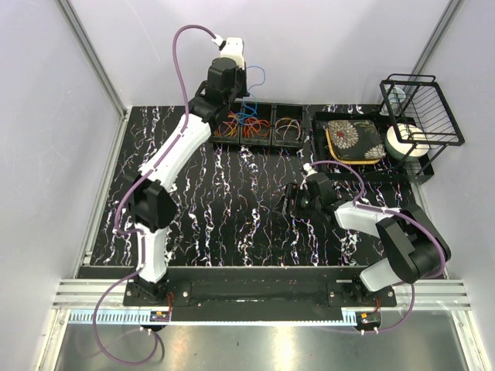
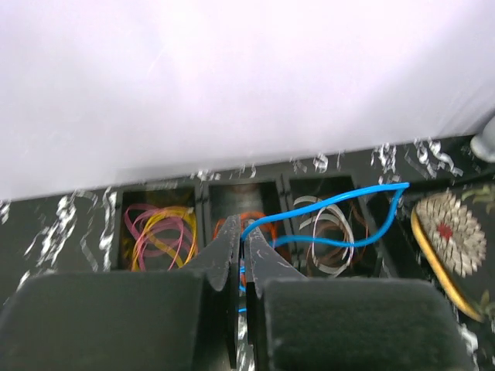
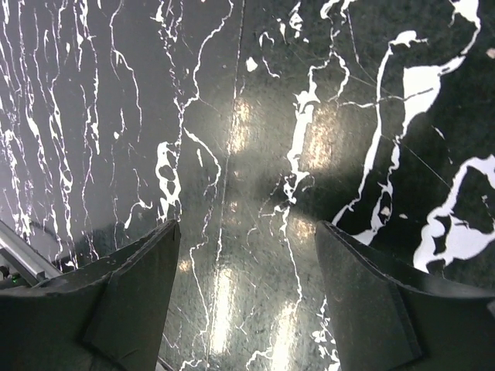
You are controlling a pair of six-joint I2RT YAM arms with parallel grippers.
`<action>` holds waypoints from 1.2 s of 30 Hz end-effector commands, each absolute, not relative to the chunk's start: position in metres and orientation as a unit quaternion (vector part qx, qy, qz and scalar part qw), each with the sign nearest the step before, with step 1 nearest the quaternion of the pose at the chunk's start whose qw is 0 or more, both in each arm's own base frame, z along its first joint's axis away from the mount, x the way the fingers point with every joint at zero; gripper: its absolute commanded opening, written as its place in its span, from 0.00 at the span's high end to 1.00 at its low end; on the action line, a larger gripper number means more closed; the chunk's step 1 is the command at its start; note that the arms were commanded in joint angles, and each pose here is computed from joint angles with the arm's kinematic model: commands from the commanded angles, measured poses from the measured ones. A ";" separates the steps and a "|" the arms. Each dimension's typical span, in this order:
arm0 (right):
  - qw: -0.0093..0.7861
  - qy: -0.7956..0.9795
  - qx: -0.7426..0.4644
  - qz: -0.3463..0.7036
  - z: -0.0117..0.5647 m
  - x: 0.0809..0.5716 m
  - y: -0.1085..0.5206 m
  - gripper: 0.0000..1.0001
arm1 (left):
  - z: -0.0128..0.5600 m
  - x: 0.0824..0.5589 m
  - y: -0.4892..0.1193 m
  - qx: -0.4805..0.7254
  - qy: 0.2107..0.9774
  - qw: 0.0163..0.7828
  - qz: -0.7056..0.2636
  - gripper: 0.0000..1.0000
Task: Untangle the cables
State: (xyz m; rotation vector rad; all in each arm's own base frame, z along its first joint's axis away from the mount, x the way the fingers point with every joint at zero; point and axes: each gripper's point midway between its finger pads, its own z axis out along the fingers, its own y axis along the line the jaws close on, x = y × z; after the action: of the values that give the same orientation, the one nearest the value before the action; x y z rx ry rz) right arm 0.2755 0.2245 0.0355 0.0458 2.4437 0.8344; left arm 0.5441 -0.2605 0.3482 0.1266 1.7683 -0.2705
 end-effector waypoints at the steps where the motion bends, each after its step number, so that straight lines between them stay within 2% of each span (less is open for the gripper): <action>1: 0.287 0.903 0.004 0.321 0.040 0.284 0.232 0.24 | 0.377 0.574 -0.284 0.064 0.711 0.679 -0.171 0.99; 12: 0.282 0.903 0.002 0.324 0.037 0.284 0.234 0.25 | 0.333 0.636 -0.283 0.008 0.695 0.677 -0.241 1.00; 18: 0.284 0.902 0.002 0.325 0.037 0.284 0.234 0.26 | 0.324 0.648 -0.279 0.000 0.686 0.686 -0.243 1.00; 28: 0.282 0.902 0.000 0.327 0.037 0.285 0.236 0.26 | 0.365 0.646 -0.295 0.005 0.615 0.720 -0.321 1.00; 32: 0.282 0.902 -0.001 0.327 0.037 0.285 0.236 0.27 | 0.363 0.646 -0.296 0.005 0.615 0.720 -0.323 1.00; 36: 0.281 0.902 0.000 0.327 0.036 0.285 0.236 0.27 | 0.329 0.648 -0.289 -0.006 0.643 0.703 -0.303 1.00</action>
State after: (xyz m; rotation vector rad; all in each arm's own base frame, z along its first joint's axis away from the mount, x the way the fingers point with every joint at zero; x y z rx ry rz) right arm 0.2801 0.2325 0.0354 0.0240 2.4230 0.8782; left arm 0.6485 -0.2935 0.3331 0.0030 1.4537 -0.6677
